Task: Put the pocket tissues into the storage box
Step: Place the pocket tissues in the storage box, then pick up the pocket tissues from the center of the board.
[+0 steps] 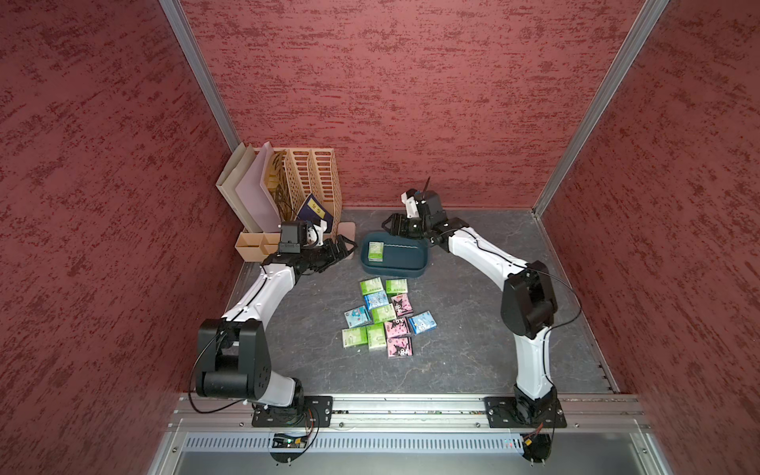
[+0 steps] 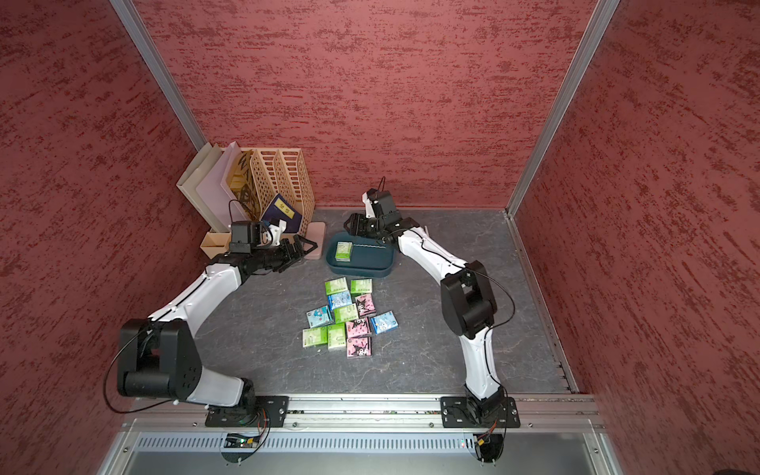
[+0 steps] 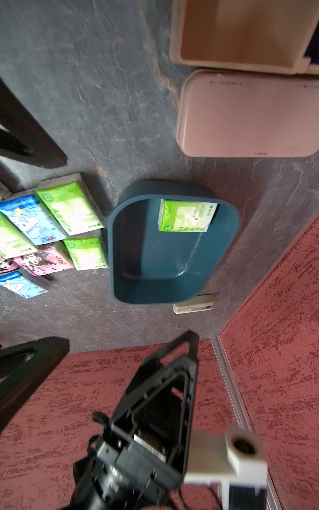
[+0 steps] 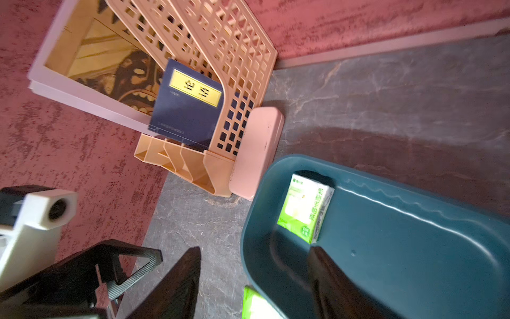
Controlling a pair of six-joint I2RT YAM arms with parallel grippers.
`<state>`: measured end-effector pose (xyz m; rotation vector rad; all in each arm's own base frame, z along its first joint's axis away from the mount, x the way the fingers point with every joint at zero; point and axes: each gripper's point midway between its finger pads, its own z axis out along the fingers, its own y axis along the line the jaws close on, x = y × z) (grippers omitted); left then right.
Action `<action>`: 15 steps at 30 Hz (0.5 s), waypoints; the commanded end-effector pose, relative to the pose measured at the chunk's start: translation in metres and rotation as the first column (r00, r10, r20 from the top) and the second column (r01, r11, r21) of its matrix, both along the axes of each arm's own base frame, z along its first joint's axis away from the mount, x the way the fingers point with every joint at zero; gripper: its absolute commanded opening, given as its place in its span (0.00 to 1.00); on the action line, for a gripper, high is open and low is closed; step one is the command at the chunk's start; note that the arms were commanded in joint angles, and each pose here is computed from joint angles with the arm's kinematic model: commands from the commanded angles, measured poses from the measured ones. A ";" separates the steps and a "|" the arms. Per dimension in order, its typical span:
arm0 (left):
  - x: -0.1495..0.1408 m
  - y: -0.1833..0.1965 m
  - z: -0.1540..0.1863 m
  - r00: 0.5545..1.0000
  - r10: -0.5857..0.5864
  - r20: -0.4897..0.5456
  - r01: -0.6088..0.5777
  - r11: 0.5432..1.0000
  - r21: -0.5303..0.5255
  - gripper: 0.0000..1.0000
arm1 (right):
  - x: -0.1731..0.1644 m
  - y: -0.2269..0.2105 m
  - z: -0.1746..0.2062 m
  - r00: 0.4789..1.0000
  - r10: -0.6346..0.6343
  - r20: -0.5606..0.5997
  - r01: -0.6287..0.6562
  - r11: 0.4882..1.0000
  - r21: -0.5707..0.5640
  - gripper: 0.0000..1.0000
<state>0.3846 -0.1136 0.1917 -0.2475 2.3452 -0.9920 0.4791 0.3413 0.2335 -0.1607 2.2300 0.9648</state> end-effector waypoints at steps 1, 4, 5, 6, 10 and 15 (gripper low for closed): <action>-0.037 0.005 -0.012 0.995 -0.004 -0.104 0.016 0.994 0.109 1.00 | -0.016 -0.016 0.028 0.994 0.002 0.106 0.002 0.999 -0.042 0.67; -0.072 0.005 -0.027 0.980 -0.044 -0.195 0.092 0.965 0.245 1.00 | -0.040 -0.029 0.028 0.994 0.034 0.100 -0.027 0.997 -0.073 0.68; -0.081 0.006 -0.031 0.974 -0.058 -0.218 0.121 0.950 0.289 1.00 | -0.048 -0.031 0.026 0.994 0.050 0.093 -0.043 0.996 -0.080 0.68; -0.090 0.005 -0.034 0.968 -0.090 -0.235 0.168 0.926 0.338 1.00 | -0.056 -0.034 0.019 0.995 0.068 0.075 -0.062 0.994 -0.086 0.68; -0.103 0.002 -0.037 0.943 -0.223 -0.248 0.317 0.829 0.460 1.00 | -0.082 -0.040 0.001 0.992 0.121 0.019 -0.119 0.990 -0.079 0.68; -0.085 0.004 -0.045 0.894 -0.372 -0.248 0.445 0.680 0.583 1.00 | -0.103 -0.043 -0.015 0.988 0.154 -0.016 -0.155 0.987 -0.048 0.68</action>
